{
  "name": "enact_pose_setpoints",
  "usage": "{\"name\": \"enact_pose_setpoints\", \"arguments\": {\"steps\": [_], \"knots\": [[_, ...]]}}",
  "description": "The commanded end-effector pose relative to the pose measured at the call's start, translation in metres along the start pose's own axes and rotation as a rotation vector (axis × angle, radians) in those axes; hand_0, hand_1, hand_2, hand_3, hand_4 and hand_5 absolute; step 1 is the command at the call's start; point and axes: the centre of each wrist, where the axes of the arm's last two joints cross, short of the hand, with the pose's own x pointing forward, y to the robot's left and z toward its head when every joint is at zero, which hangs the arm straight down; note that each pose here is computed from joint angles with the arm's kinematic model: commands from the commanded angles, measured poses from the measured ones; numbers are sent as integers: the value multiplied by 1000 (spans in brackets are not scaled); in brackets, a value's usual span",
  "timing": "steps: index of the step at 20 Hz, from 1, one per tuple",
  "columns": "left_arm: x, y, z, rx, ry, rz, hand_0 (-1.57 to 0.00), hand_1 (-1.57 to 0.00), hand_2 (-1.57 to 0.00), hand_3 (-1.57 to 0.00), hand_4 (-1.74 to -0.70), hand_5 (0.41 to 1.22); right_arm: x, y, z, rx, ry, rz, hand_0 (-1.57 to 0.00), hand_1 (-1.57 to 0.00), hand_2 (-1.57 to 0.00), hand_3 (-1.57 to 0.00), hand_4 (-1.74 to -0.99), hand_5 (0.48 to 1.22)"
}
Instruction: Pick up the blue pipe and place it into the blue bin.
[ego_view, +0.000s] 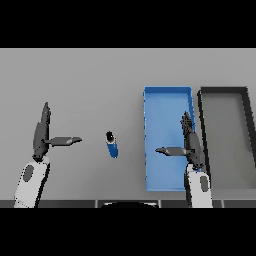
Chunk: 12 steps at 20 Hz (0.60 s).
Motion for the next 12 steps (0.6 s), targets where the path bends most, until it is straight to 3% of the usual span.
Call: {"name": "enact_pose_setpoints", "arguments": {"steps": [1, 6, 7, 8, 10, 12], "knots": [[0, 0, 0, 1, -5, 0, 1, 1, 1, 1, -1006, 586, 0, 0, 0, -1, 0, 0, 1, 1, 1, 1, -1222, 603], [2, 3, -2, 3, -9, -5, 1, 1, 1, 1, -1006, 586, -2, 4, 0, -1, 9, 0, 1, 1, 1, 1, -1222, 603], [-4, 10, 7, -129, -51, -73, 1, 1, 1, 1, -1006, 586, 3, -5, 7, 49, -61, 110, 1, 1, 1, 1, -1222, 603], [-8, 19, 12, -204, -66, -113, 1, 1, 1, 1, -1011, 588, 5, -12, 14, 87, -93, 160, 1, 1, 1, 1, -1227, 603], [-10, 30, 17, -274, -71, -152, 1, 1, 1, 1, -1010, 588, 10, -12, 19, 123, -103, 207, 1, 1, 1, 1, -1228, 599], [-9, 31, 17, -296, -71, -165, 1, 1, 1, 1, -1007, 587, 13, -14, 22, 125, -85, 231, 1, 1, 1, 1, -1231, 599]]}}
